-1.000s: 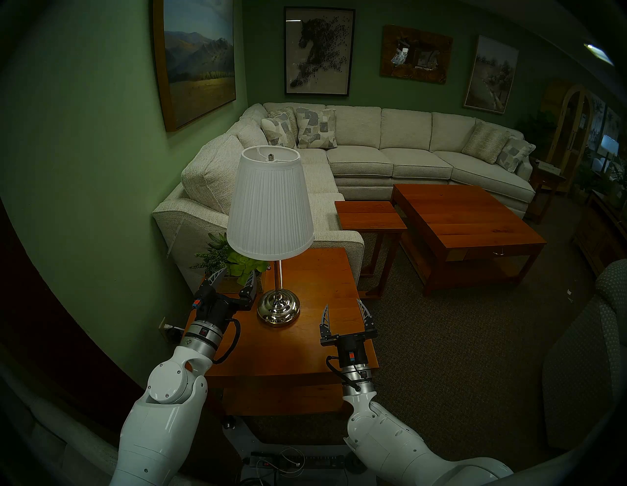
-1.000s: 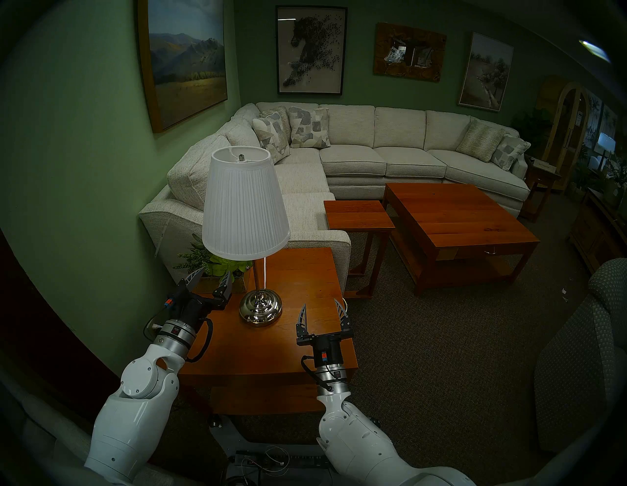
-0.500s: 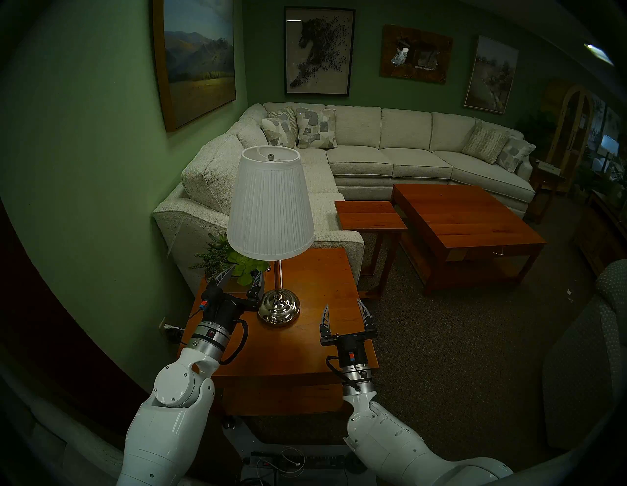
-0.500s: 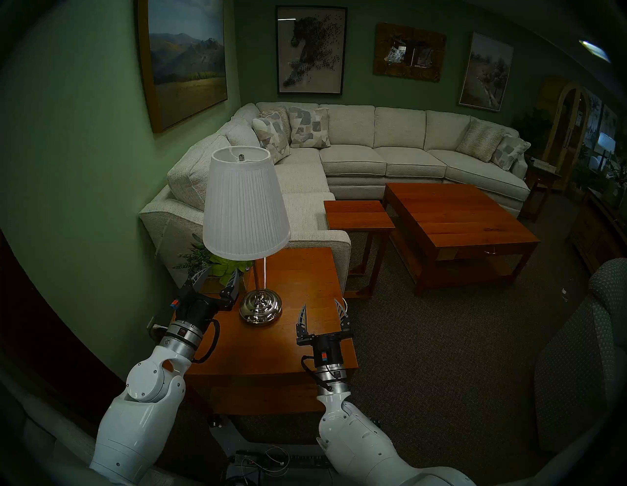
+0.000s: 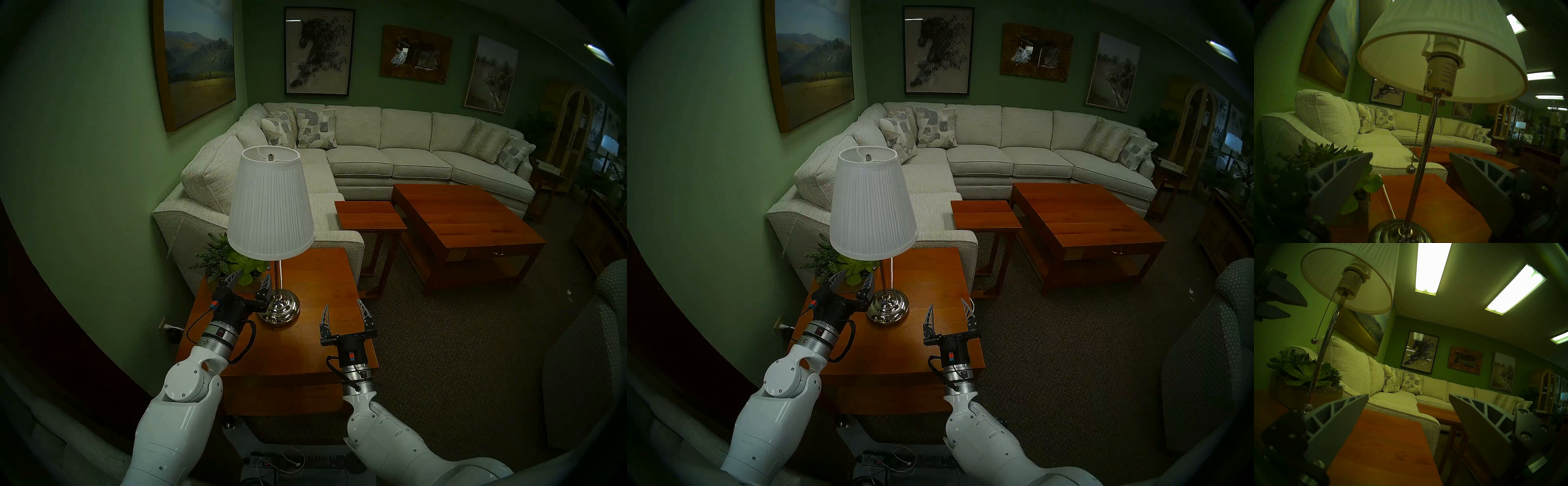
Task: Pull on string to turn on lamp
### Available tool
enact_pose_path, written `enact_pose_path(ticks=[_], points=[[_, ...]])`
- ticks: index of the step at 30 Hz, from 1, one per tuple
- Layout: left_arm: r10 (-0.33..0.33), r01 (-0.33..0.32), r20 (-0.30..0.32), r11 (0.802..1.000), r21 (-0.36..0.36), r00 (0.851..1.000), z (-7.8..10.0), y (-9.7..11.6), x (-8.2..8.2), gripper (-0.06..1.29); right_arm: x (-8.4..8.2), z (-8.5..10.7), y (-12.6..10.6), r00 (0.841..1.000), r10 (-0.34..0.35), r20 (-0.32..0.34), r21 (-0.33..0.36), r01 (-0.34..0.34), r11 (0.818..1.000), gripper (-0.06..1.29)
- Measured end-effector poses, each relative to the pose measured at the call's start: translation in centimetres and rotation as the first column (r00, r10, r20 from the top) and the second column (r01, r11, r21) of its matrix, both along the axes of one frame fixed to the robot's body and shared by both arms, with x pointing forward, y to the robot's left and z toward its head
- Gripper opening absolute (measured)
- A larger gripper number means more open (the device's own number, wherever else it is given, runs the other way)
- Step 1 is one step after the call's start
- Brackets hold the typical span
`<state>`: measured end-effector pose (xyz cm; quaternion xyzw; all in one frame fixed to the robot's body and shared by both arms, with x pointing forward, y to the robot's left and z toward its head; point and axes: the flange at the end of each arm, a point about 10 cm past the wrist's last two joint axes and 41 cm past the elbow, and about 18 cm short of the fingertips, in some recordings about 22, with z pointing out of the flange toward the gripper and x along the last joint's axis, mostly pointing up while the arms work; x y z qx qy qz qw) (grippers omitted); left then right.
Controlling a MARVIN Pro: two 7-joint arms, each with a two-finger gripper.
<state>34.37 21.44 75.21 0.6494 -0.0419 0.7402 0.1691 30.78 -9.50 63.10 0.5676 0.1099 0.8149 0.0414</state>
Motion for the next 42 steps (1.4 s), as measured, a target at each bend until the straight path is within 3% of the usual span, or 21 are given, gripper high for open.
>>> enact_pose_path(ticks=[21, 33, 42], points=[[0.009, -0.009, 0.012, 1.0, -0.004, 1.0, -0.2, 0.3, 3.1, 1.23, 0.0, 0.0, 0.0, 1.0, 0.0, 0.0, 0.0, 0.0, 1.0, 1.23], [0.015, -0.015, -0.013, 1.0, -0.005, 1.0, -1.8, 0.5, 4.5, 1.23, 0.0, 0.0, 0.0, 1.0, 0.0, 0.0, 0.0, 0.0, 1.0, 1.23], [0.006, -0.006, 0.014, 1.0, -0.011, 1.0, -1.3, 0.3, 5.5, 1.23, 0.0, 0.0, 0.0, 1.0, 0.0, 0.0, 0.0, 0.0, 1.0, 1.23]])
